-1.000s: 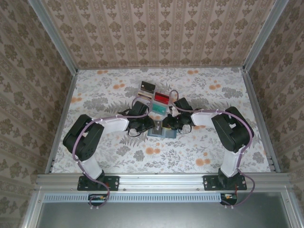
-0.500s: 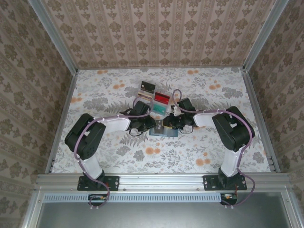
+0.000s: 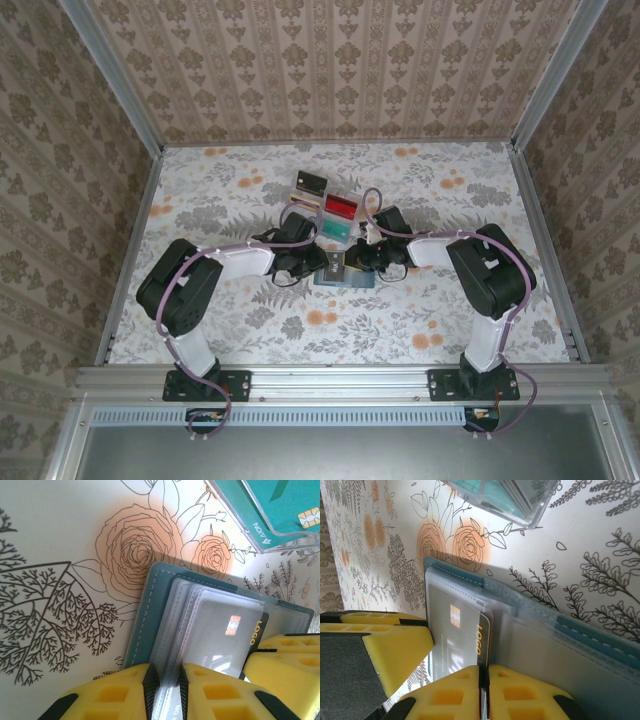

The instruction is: Take the credit cards out of the card holder

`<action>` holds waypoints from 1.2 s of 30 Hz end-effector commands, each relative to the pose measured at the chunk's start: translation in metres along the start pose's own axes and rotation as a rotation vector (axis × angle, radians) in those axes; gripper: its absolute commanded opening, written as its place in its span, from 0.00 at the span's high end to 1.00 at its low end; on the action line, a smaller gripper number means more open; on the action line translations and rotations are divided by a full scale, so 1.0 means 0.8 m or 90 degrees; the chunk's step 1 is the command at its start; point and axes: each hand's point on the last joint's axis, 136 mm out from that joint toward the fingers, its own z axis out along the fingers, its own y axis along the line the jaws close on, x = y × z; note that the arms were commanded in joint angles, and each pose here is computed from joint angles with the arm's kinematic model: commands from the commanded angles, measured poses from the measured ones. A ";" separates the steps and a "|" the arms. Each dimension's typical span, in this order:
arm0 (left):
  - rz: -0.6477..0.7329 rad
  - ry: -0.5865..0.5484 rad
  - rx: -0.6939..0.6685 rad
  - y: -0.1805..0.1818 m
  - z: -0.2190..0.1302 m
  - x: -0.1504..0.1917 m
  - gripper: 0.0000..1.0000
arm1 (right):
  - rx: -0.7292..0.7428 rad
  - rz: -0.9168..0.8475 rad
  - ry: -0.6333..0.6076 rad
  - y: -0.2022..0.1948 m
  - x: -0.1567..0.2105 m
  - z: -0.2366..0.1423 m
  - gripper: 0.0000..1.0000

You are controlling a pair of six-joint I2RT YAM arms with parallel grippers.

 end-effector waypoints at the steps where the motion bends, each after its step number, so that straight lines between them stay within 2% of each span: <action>1: -0.015 0.067 -0.127 0.066 0.012 0.042 0.74 | 0.001 -0.011 0.020 0.000 0.007 0.000 0.90; 6: -0.010 0.047 -0.143 0.069 -0.006 0.037 0.66 | 0.027 -0.024 0.014 -0.007 0.010 -0.018 0.92; 10: -0.009 0.032 -0.125 0.063 -0.017 0.029 0.66 | 0.052 -0.025 0.023 -0.021 0.014 -0.025 0.92; 17: 0.043 0.012 -0.073 0.022 -0.038 0.008 0.66 | 0.041 -0.023 0.024 -0.018 0.011 -0.024 0.91; 21: 0.063 0.006 -0.042 -0.001 -0.046 0.001 0.66 | 0.028 -0.021 0.034 -0.013 0.011 -0.022 0.86; 27: 0.081 -0.005 -0.040 -0.011 -0.053 -0.002 0.69 | 0.026 -0.012 0.044 -0.014 0.012 -0.017 0.77; 36: 0.104 0.032 -0.004 -0.034 -0.028 0.013 0.74 | 0.014 0.000 0.050 -0.013 0.012 -0.011 0.73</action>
